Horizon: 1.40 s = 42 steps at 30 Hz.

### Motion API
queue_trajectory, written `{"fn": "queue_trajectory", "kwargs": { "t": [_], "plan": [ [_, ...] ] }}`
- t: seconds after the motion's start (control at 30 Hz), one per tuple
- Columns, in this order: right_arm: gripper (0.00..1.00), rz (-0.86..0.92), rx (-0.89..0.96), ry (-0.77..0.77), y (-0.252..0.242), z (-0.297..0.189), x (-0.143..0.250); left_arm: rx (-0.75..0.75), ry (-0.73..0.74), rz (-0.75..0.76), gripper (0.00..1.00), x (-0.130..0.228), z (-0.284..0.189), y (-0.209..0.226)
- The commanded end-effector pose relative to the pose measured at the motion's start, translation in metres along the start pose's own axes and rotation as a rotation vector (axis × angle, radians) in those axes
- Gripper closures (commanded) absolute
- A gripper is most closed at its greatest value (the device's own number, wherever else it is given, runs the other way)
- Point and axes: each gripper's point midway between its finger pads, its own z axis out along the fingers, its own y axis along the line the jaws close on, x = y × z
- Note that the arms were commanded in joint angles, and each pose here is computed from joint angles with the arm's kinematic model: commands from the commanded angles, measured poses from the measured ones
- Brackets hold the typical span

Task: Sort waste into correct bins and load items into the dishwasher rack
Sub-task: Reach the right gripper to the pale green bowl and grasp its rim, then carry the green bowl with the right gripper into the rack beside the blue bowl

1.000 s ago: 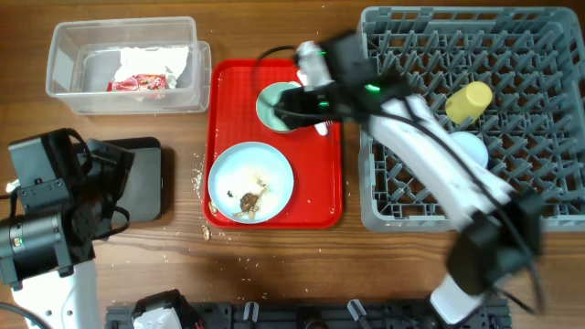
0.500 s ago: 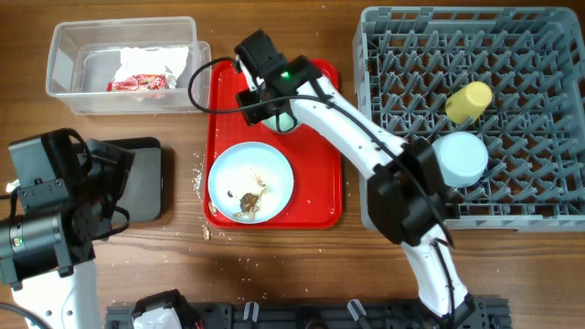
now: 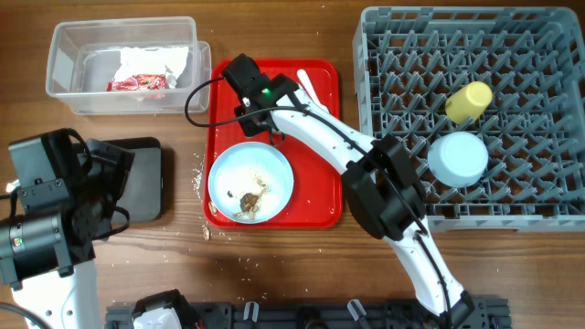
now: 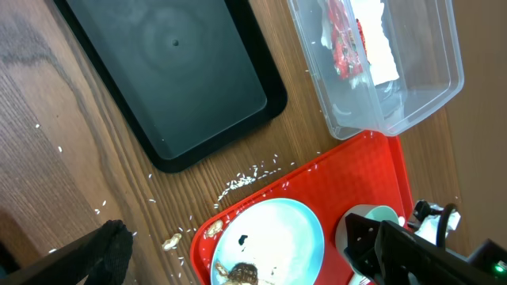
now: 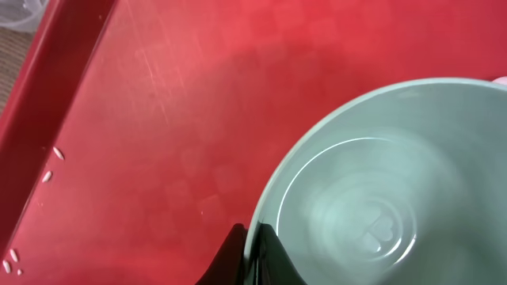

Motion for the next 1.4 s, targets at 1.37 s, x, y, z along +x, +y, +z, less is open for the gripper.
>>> {"fn": "queue_trajectory", "kwargs": {
  "t": [1.37],
  "plan": [
    [0.96,0.711,-1.268,-0.174,-0.174,-0.243,0.117,-0.007,-0.014,0.009,0.0,-0.003,0.0,0.001]
  ]
}}
